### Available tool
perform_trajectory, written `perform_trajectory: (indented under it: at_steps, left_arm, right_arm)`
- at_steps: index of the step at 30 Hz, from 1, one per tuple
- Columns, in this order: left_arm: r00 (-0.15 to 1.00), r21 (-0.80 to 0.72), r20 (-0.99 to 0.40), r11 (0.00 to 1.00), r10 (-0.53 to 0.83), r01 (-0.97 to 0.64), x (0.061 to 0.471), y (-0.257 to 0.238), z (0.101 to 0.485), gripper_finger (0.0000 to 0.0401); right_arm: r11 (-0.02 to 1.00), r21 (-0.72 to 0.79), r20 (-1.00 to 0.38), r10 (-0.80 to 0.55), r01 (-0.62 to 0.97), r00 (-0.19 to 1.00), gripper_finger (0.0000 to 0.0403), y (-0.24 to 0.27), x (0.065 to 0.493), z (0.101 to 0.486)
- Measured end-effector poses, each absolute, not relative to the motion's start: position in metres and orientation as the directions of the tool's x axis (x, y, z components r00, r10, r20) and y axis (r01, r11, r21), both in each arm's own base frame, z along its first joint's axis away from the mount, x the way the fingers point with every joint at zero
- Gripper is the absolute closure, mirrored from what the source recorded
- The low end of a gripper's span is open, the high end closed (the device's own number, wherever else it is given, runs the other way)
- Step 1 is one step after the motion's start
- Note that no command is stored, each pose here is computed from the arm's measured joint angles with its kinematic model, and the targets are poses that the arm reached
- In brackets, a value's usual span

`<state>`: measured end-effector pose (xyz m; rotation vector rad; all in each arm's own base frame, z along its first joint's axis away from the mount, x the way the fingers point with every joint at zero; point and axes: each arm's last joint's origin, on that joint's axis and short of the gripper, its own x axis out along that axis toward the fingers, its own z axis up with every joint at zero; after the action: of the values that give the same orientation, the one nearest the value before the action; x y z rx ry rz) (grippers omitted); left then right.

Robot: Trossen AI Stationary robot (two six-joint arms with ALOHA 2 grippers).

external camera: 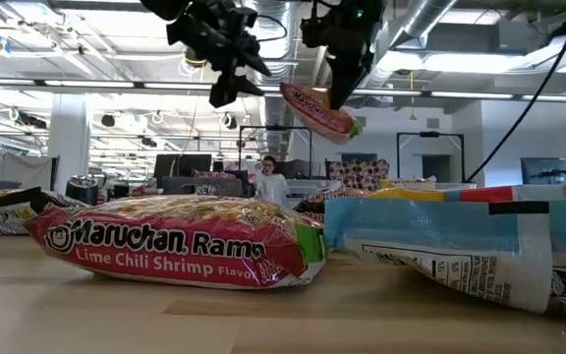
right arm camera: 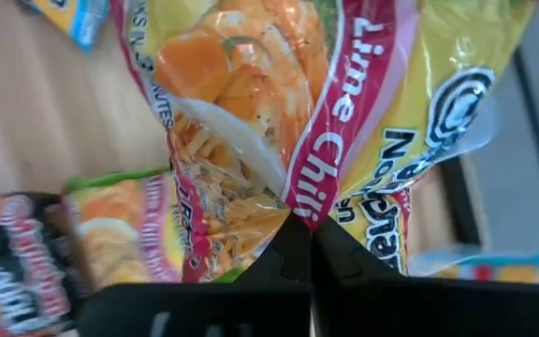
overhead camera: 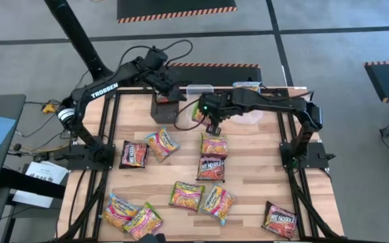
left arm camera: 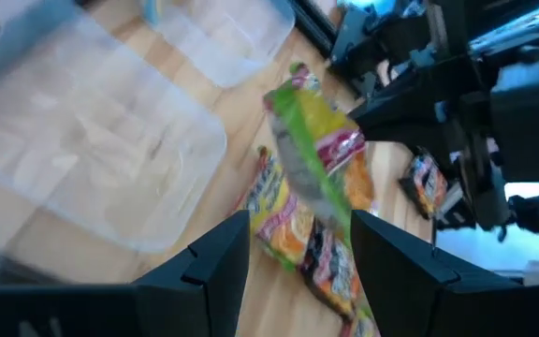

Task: Sort Maruchan noodles
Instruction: Put the green noodle pack into the left transparent bin

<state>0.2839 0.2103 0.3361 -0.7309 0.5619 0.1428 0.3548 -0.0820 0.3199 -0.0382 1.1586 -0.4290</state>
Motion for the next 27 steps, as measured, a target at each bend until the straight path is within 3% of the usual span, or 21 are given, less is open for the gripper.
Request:
perform_trajectory:
  at_steps: [13, 20, 27]
  left_arm:
    - [0.853, -0.575, -0.521, 0.738, 0.003, -0.354, 0.286, 0.214, 0.339, 0.0228]
    - [0.903, -0.590, -0.428, 0.765, -0.027, -0.257, 0.290, 0.217, 0.348, 0.0228]
    - [0.937, -0.595, -0.340, 0.789, -0.077, -0.151, 0.293, 0.217, 0.356, 0.0228]
  right_arm:
    - [0.890, -0.389, -0.815, -0.453, 0.238, 0.361, 0.0399, -0.126, 0.351, 0.326]
    - [0.864, -0.453, -0.760, -0.503, 0.221, 0.412, 0.0399, -0.150, 0.353, 0.330]
    - [0.849, -0.471, -0.760, -0.528, 0.238, 0.380, 0.0399, -0.179, 0.355, 0.315]
